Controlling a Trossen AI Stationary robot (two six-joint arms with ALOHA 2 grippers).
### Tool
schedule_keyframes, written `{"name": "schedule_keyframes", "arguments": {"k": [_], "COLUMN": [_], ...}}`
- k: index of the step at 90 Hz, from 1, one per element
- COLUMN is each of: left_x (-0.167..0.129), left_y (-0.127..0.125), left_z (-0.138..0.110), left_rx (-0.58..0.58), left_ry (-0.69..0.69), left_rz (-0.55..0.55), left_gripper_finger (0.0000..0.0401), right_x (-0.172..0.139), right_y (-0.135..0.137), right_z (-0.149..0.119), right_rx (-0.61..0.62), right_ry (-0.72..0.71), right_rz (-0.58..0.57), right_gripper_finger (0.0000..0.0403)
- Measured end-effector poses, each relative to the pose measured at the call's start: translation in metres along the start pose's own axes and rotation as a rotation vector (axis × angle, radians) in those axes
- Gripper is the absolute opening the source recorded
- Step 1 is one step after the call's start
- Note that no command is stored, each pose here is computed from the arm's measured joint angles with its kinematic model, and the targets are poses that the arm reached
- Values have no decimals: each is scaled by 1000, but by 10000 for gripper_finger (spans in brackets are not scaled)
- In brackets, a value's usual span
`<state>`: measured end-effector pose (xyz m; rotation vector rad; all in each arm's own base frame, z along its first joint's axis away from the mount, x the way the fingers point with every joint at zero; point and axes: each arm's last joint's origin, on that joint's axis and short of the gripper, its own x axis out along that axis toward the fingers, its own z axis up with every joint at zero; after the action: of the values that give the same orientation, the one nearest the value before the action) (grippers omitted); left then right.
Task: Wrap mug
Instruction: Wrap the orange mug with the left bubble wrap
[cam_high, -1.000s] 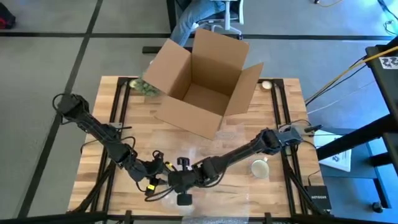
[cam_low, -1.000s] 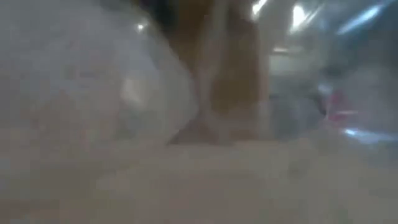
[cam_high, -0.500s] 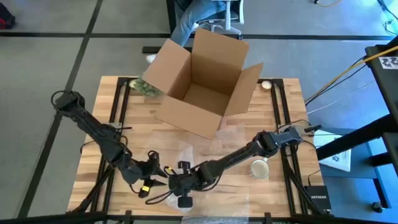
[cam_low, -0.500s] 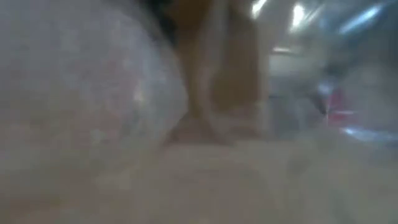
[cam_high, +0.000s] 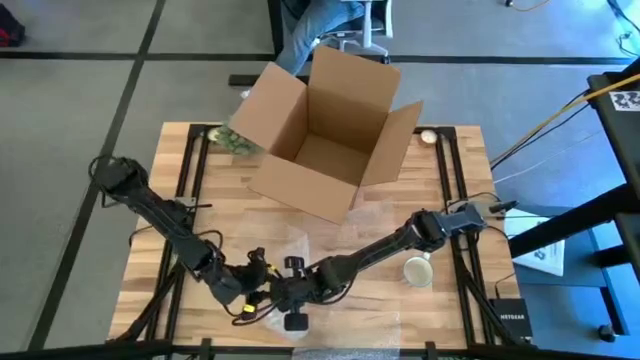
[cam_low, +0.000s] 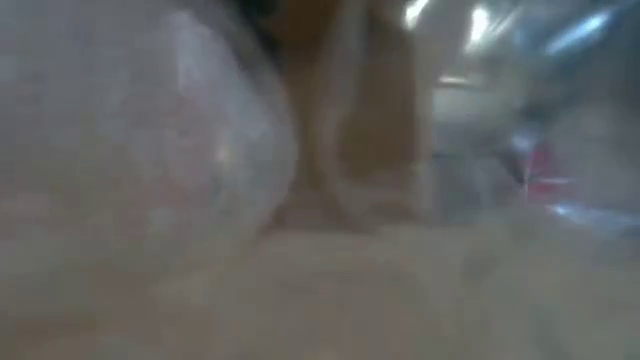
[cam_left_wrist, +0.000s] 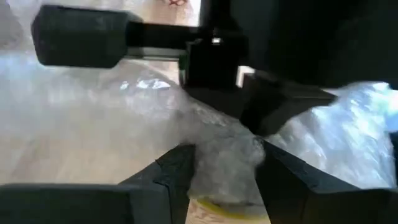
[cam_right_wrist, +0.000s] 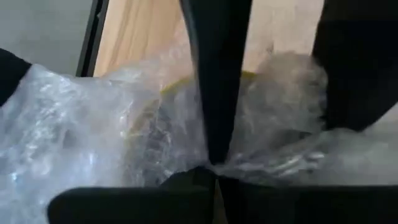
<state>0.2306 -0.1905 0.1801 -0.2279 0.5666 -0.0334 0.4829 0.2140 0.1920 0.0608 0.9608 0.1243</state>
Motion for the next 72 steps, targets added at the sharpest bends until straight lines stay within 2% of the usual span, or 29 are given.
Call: {"name": "schedule_keyframes", "arguments": {"k": [15,34,46,64,72], "left_x": [7,5,5,5,5], "left_y": [-1,-2,-3,-3,-4], "left_z": [-6,-2,-1,-1,-1], "left_rx": [-29,-12,-2,3,-2], "left_ry": [12,14,16,15,15], "left_rz": [16,11,8,6,2], "left_gripper_finger": [141,141,141,141,141], "right_x": [-10,-40,-57,-65,-71], "right_y": [3,2,-2,-18,-28], "right_z": [6,17,20,16,15], "right_rx": [-10,-14,82,113,118], "right_ry": [8,70,88,185,218], "right_rz": [10,-7,-1,-26,-86], "right_gripper_finger": [1,1,1,5,23]}}
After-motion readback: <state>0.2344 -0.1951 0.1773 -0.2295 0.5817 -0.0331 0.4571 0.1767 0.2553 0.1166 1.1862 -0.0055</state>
